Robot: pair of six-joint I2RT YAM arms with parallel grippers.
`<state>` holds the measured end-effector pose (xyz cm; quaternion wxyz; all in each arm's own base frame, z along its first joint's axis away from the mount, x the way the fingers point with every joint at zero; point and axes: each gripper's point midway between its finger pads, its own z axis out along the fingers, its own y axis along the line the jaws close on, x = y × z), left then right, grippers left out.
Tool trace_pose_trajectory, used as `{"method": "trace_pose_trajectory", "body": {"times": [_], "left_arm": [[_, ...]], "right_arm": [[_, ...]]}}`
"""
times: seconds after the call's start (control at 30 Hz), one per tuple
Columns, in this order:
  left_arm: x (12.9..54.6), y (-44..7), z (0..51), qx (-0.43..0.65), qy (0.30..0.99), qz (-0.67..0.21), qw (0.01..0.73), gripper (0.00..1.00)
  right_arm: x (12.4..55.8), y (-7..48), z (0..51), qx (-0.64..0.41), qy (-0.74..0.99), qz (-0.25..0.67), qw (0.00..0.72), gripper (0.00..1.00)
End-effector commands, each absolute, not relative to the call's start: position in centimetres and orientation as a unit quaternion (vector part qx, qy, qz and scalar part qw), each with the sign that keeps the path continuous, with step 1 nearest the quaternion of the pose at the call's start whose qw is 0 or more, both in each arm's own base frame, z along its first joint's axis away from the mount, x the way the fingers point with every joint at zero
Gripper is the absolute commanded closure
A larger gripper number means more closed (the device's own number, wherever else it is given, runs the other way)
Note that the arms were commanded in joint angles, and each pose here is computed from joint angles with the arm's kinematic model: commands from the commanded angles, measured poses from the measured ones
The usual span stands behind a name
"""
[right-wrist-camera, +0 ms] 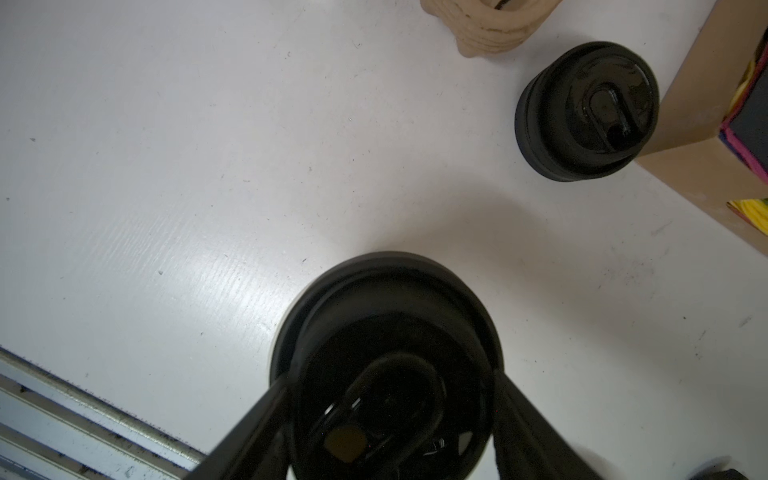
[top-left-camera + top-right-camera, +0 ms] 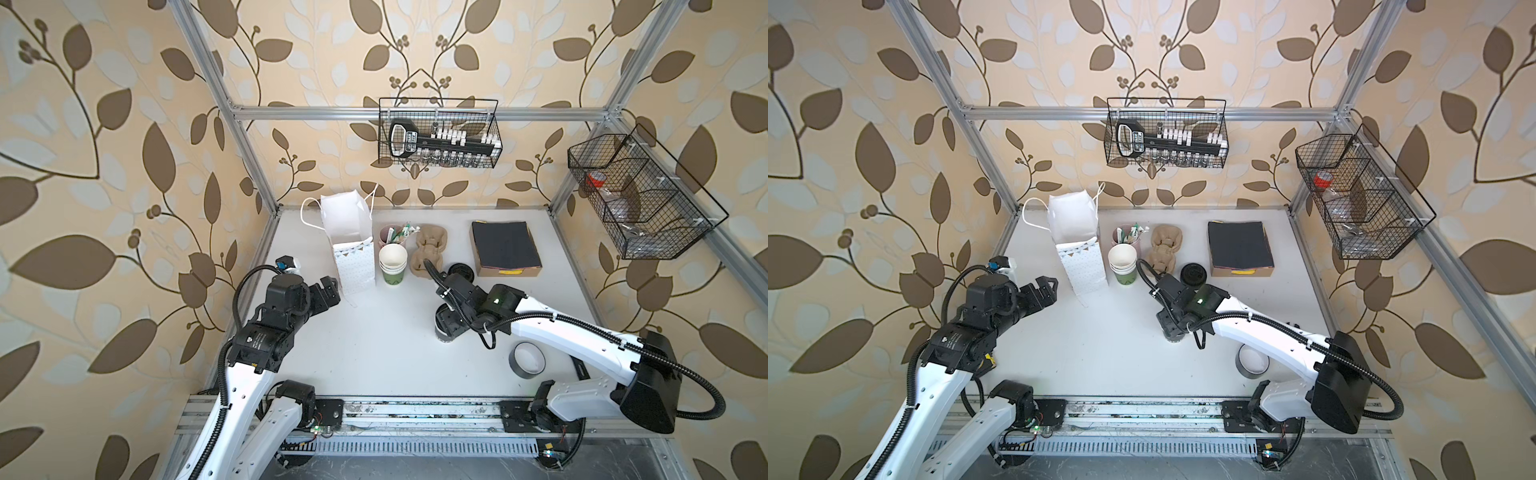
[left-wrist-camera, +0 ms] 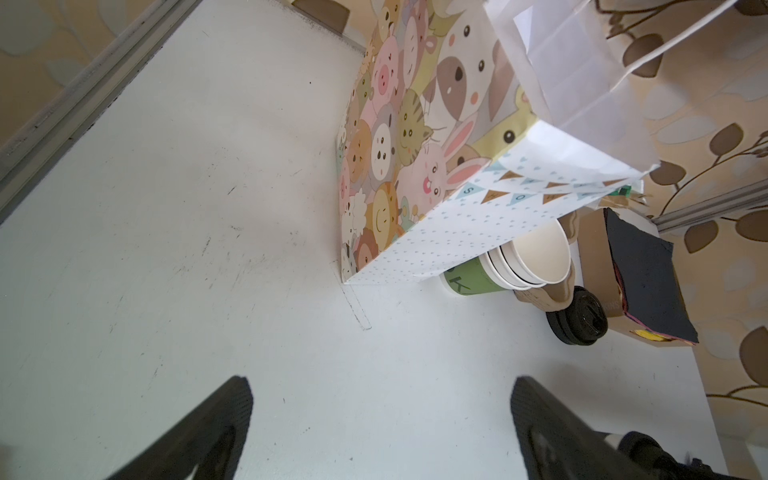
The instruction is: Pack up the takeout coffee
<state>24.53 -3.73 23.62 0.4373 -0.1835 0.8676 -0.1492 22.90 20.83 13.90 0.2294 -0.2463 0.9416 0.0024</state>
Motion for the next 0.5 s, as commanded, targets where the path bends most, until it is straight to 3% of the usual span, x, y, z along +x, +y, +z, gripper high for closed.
{"method": "trace_pose_trajectory", "body": {"times": [0.0, 0.47], "left_arm": [[24.8, -4.0, 24.4, -0.175, 0.862, -0.156, 0.449, 0.01], [24.8, -4.0, 24.4, -0.175, 0.862, -0.155, 0.449, 0.01]], "right_arm": [[22.4, 20.4, 14.9, -0.251, 0.939, 0.002, 0.233, 0.3], [23.0, 21.3, 13.9, -0.262, 0.939, -0.001, 0.222, 0.29]]}}
